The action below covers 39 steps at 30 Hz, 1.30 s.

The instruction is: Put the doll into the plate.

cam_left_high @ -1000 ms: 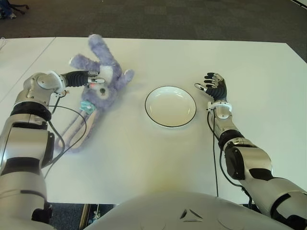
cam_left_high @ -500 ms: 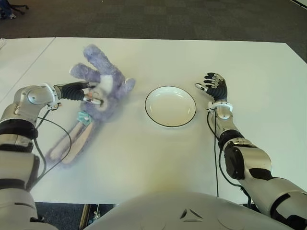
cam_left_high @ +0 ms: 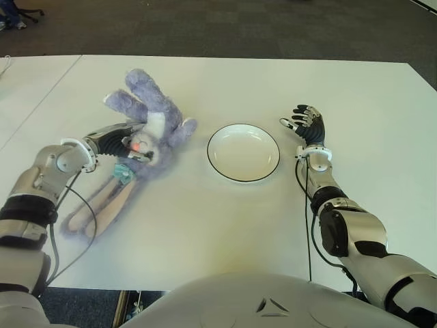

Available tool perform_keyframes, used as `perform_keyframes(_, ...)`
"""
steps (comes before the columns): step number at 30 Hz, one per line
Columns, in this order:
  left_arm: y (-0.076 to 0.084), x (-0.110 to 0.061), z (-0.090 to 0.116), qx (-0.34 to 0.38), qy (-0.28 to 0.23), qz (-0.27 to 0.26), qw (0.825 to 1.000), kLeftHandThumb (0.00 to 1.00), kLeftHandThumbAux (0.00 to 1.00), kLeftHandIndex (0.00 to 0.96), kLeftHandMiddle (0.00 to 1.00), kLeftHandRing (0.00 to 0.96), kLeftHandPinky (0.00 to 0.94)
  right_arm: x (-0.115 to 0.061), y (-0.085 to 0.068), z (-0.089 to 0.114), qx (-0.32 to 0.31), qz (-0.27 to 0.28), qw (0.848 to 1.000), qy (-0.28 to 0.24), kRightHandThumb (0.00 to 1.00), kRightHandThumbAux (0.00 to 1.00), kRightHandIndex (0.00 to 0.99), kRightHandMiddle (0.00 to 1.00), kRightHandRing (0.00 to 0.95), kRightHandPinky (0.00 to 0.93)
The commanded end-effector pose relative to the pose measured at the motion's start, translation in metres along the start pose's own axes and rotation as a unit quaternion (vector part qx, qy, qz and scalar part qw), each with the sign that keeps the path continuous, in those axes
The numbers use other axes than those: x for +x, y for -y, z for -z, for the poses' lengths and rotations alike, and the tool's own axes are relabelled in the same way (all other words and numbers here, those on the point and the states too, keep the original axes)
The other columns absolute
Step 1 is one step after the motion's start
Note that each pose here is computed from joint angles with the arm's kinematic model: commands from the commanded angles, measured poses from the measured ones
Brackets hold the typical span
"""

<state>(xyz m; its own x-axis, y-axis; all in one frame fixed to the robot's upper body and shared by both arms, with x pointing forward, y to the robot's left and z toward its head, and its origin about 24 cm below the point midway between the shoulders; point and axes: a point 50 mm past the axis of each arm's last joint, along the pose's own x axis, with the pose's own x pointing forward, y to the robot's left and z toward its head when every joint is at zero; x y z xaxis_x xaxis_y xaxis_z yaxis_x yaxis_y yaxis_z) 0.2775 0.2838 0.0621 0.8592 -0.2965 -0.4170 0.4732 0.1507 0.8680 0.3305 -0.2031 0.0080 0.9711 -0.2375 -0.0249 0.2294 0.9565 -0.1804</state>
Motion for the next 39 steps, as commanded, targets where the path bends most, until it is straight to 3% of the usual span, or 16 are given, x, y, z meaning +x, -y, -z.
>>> perform_keyframes(1, 0.115, -0.001, -0.041, 0.031, 0.007, 0.156, 0.987, 0.172, 0.466, 0.0, 0.0, 0.0, 0.0, -0.073, -0.008, 0.093, -0.006, -0.015, 0.978, -0.207, 0.0, 0.83, 0.257, 0.315, 0.327, 0.334)
perform_keyframes(4, 0.119, -0.001, -0.057, 0.03, 0.034, 0.143, 0.989, 0.166, 0.472, 0.0, 0.0, 0.0, 0.0, -0.072, -0.008, 0.093, -0.003, -0.015, 0.979, -0.205, 0.0, 0.833, 0.26, 0.316, 0.329, 0.335)
perform_keyframes(12, 0.127, 0.004, -0.09, 0.039, 0.079, 0.133, 0.987, 0.038, 0.526, 0.0, 0.0, 0.0, 0.0, -0.073, -0.007, 0.093, -0.008, -0.015, 0.979, -0.204, 0.0, 0.831, 0.26, 0.318, 0.332, 0.334)
perform_keyframes(18, 0.132, 0.01, -0.095, 0.054, 0.086, 0.127, 0.987, 0.017, 0.576, 0.0, 0.0, 0.0, 0.0, -0.072, -0.007, 0.092, -0.004, -0.012, 0.979, -0.204, 0.0, 0.835, 0.26, 0.322, 0.338, 0.349)
perform_keyframes(19, 0.13, 0.011, -0.096, 0.056, 0.088, 0.124, 0.987, 0.07, 0.61, 0.0, 0.0, 0.0, 0.087, -0.072, -0.007, 0.092, -0.003, -0.011, 0.979, -0.205, 0.0, 0.836, 0.261, 0.323, 0.339, 0.347)
perform_keyframes(20, 0.127, 0.013, -0.098, 0.061, 0.089, 0.119, 0.987, 0.079, 0.615, 0.0, 0.0, 0.0, 0.102, -0.072, -0.007, 0.092, -0.002, -0.011, 0.979, -0.205, 0.0, 0.836, 0.261, 0.323, 0.339, 0.347)
perform_keyframes(22, 0.128, 0.019, -0.095, 0.075, 0.082, 0.102, 0.989, 0.238, 0.685, 0.053, 0.0, 0.048, 0.197, -0.072, -0.007, 0.092, -0.002, -0.011, 0.978, -0.207, 0.0, 0.838, 0.261, 0.323, 0.337, 0.332)
perform_keyframes(23, 0.136, 0.03, -0.086, 0.092, 0.057, 0.086, 0.99, 0.31, 0.675, 0.115, 0.0, 0.118, 0.245, -0.072, -0.007, 0.093, -0.002, -0.012, 0.978, -0.209, 0.0, 0.835, 0.259, 0.321, 0.334, 0.324)
perform_keyframes(24, 0.142, 0.036, -0.08, 0.107, 0.041, 0.076, 0.99, 0.601, 0.698, 0.337, 0.118, 0.293, 0.376, -0.072, -0.007, 0.093, -0.003, -0.013, 0.977, -0.211, 0.0, 0.832, 0.259, 0.32, 0.331, 0.323)
perform_keyframes(25, 0.146, 0.04, -0.077, 0.118, 0.032, 0.07, 0.99, 0.65, 0.702, 0.374, 0.139, 0.323, 0.398, -0.072, -0.008, 0.093, -0.003, -0.013, 0.977, -0.212, 0.0, 0.831, 0.259, 0.32, 0.33, 0.323)
perform_keyframes(27, 0.145, 0.045, -0.066, 0.131, 0.004, 0.059, 0.99, 0.708, 0.701, 0.411, 0.219, 0.387, 0.468, -0.072, -0.008, 0.093, -0.001, -0.015, 0.977, -0.215, 0.0, 0.833, 0.259, 0.32, 0.331, 0.329)
perform_keyframes(30, 0.134, 0.048, -0.055, 0.139, -0.028, 0.048, 0.989, 0.716, 0.699, 0.417, 0.285, 0.416, 0.498, -0.072, -0.009, 0.093, 0.003, -0.017, 0.977, -0.212, 0.0, 0.834, 0.259, 0.321, 0.332, 0.334)
perform_keyframes(32, 0.125, 0.049, -0.045, 0.153, -0.059, 0.038, 0.986, 0.823, 0.674, 0.389, 0.509, 0.588, 0.667, -0.071, -0.01, 0.091, 0.006, -0.017, 0.978, -0.206, 0.0, 0.836, 0.261, 0.325, 0.341, 0.352)
perform_keyframes(34, 0.119, 0.05, -0.039, 0.162, -0.074, 0.026, 0.984, 0.841, 0.669, 0.39, 0.556, 0.654, 0.732, -0.071, -0.011, 0.091, 0.008, -0.016, 0.979, -0.204, 0.0, 0.837, 0.262, 0.325, 0.344, 0.358)
perform_keyframes(39, 0.107, 0.051, -0.033, 0.16, -0.09, 0.001, 0.983, 0.846, 0.667, 0.401, 0.576, 0.708, 0.762, -0.071, -0.012, 0.09, 0.014, -0.015, 0.979, -0.204, 0.003, 0.846, 0.264, 0.324, 0.345, 0.361)
